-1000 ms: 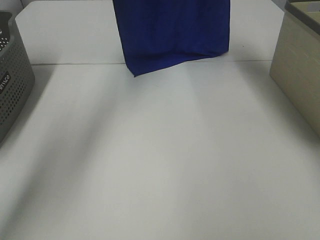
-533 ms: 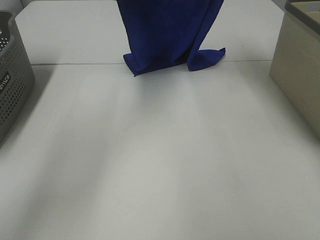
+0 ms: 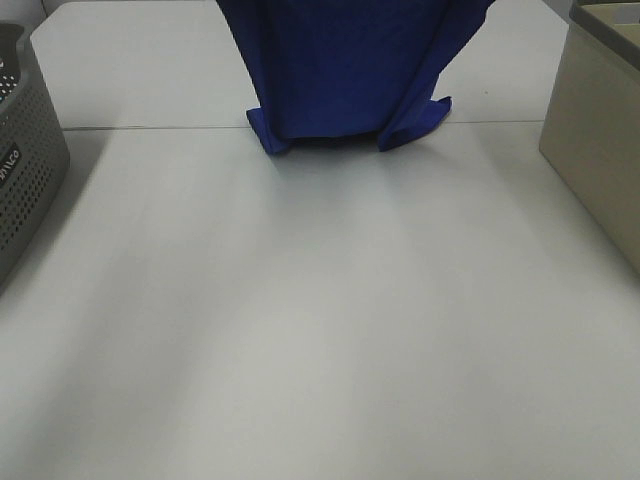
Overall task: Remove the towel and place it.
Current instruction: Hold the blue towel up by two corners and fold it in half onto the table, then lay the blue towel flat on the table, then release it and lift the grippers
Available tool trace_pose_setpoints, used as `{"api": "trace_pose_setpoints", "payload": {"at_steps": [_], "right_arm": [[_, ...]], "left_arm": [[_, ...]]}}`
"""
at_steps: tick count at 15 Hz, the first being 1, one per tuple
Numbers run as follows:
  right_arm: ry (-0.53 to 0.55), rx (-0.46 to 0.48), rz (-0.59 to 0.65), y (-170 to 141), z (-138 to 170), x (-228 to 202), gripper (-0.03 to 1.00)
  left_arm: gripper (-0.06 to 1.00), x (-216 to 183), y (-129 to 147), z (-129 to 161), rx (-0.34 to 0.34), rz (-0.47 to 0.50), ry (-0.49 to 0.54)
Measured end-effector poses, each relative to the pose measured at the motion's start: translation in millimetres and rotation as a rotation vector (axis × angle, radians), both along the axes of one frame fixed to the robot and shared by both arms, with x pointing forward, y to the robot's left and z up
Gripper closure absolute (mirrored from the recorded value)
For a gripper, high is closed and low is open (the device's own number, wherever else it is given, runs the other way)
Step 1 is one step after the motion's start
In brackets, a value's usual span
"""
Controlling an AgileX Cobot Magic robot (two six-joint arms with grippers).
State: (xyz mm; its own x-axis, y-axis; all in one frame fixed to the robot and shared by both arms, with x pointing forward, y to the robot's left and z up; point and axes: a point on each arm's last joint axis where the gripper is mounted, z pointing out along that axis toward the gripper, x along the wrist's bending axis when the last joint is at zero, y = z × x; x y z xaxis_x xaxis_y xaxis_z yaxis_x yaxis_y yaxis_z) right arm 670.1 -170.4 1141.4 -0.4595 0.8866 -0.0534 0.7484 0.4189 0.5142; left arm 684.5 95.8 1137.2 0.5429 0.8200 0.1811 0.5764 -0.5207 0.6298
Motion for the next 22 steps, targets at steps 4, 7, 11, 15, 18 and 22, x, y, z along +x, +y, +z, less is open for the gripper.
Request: {"api": "trace_pose_setpoints", "payload": {"at_steps": [4,7,11,15,18,22], "right_arm": [[0.082,0.041,-0.001,-16.1,22.2,-75.7,0.97],[0.124,0.099,0.013,-26.0,29.9,-131.9,0.97],[0.12,0.171,0.033,-40.1,37.4,-209.1,0.97],[0.224,0.179,0.016,-46.7,4.9,-240.6,0.97],[0.303,0.176,0.005,-50.7,-20.8,-259.0,0.97],[0.451,0.223,-0.006,-50.3,-58.7,-282.6,0.97]], "left_arm": [[0.94,-76.4,18.6,10.1,0.016,-0.023,0.172],[0.94,-124.5,32.9,25.4,-0.023,-0.022,0.203],[0.94,-183.2,50.3,46.7,-0.159,-0.028,0.228],[0.94,-218.9,43.0,14.2,-0.138,-0.052,0.36],[0.94,-239.9,32.9,-8.3,-0.115,-0.07,0.453],[0.94,-267.0,26.5,-45.8,-0.07,-0.061,0.603]]}}
